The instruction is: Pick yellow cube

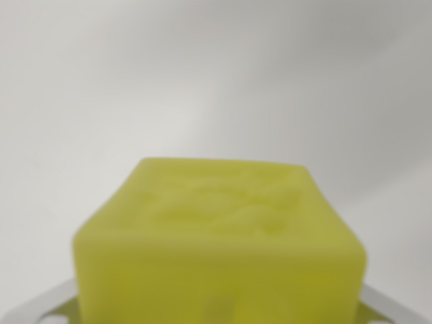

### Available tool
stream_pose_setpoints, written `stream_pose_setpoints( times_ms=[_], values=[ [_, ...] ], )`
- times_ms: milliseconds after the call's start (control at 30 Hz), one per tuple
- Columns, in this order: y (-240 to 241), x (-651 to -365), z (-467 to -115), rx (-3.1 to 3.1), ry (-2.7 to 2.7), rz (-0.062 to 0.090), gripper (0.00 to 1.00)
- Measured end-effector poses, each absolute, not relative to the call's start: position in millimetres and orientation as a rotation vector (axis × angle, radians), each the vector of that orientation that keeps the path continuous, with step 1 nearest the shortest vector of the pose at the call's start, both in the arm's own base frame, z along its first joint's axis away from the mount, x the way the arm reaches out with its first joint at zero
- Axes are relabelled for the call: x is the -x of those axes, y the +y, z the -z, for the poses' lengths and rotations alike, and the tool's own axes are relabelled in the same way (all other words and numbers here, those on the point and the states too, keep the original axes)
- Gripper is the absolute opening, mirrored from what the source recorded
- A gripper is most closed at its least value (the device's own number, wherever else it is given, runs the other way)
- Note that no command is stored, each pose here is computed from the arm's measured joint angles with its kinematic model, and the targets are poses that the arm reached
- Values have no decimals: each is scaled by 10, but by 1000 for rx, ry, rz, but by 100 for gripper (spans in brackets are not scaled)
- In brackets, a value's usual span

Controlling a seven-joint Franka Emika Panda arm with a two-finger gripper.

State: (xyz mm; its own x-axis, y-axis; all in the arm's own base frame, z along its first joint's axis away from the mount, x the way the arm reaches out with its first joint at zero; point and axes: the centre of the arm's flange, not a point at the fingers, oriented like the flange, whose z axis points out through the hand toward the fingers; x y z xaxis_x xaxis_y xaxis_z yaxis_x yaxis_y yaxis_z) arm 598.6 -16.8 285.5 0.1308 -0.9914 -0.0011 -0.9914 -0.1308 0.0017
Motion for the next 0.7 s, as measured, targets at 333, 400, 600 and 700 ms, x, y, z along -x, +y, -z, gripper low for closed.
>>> stream_pose_setpoints(
  times_ms=[333, 400, 600, 700],
  values=[
    [-168, -5986, -3107, -2362, -2071, 3, 0],
    [-168, -5986, -3156, -2362, -2071, 3, 0],
    [-167, -5987, -3306, -2362, -2071, 3, 0],
    [-167, -5986, -3379, -2362, -2070, 4, 0]
  ],
)
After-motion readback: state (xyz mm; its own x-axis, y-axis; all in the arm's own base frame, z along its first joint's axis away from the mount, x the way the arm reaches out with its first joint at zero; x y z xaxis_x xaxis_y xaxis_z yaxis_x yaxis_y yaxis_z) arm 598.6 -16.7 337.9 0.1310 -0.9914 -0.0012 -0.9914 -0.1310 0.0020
